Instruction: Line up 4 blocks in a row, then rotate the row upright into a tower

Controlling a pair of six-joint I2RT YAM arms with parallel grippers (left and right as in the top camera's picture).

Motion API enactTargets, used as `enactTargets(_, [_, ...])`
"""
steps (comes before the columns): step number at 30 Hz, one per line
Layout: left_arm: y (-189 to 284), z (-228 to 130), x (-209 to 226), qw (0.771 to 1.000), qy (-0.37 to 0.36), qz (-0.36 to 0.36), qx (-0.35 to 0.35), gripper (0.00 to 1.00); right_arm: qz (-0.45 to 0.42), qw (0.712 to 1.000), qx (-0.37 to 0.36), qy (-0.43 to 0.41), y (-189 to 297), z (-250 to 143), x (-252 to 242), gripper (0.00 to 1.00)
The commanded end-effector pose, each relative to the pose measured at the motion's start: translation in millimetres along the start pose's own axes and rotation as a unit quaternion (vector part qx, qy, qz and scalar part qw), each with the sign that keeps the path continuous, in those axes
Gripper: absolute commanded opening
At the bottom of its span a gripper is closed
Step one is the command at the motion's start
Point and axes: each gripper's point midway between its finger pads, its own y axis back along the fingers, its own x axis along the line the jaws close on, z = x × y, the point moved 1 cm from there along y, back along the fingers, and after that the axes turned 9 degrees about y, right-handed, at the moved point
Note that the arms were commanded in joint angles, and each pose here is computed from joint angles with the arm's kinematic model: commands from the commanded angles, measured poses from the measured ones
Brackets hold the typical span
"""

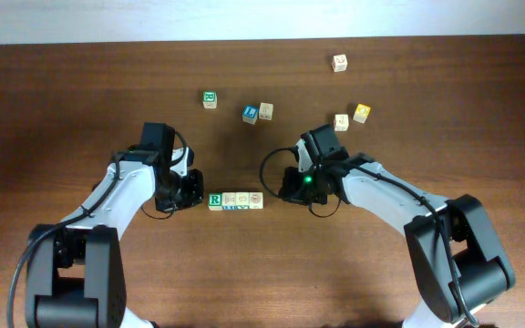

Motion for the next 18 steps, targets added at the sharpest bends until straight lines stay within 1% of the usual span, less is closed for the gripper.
enactTargets(1, [-5.1,-4.0,0.6,1.000,0.007,-0.003,0.011,0.00,-0.012,1.000,0.004,-0.003,-5.8,-3.8,-3.5,0.04])
enactTargets(7, [-11.5,-5.9,3.3,1.000,0.010,0.001,0.021,0.00,-0.011,1.000,0.005,-0.002,-6.1,-4.3,-2.9,0.04])
enactTargets(15, [-13.9,-3.8,2.2,1.000,-0.011,-0.003,0.019,0.00,-0.009,1.000,0.008,0.002,-8.6,-6.8,2.6,0.04])
enactTargets(18, [-13.7,-6.2,-4.2,0.998,-0.048,-0.024,0.025,0.00,-0.010,1.000,0.008,0.000,-8.6,-6.9,2.5,0.04])
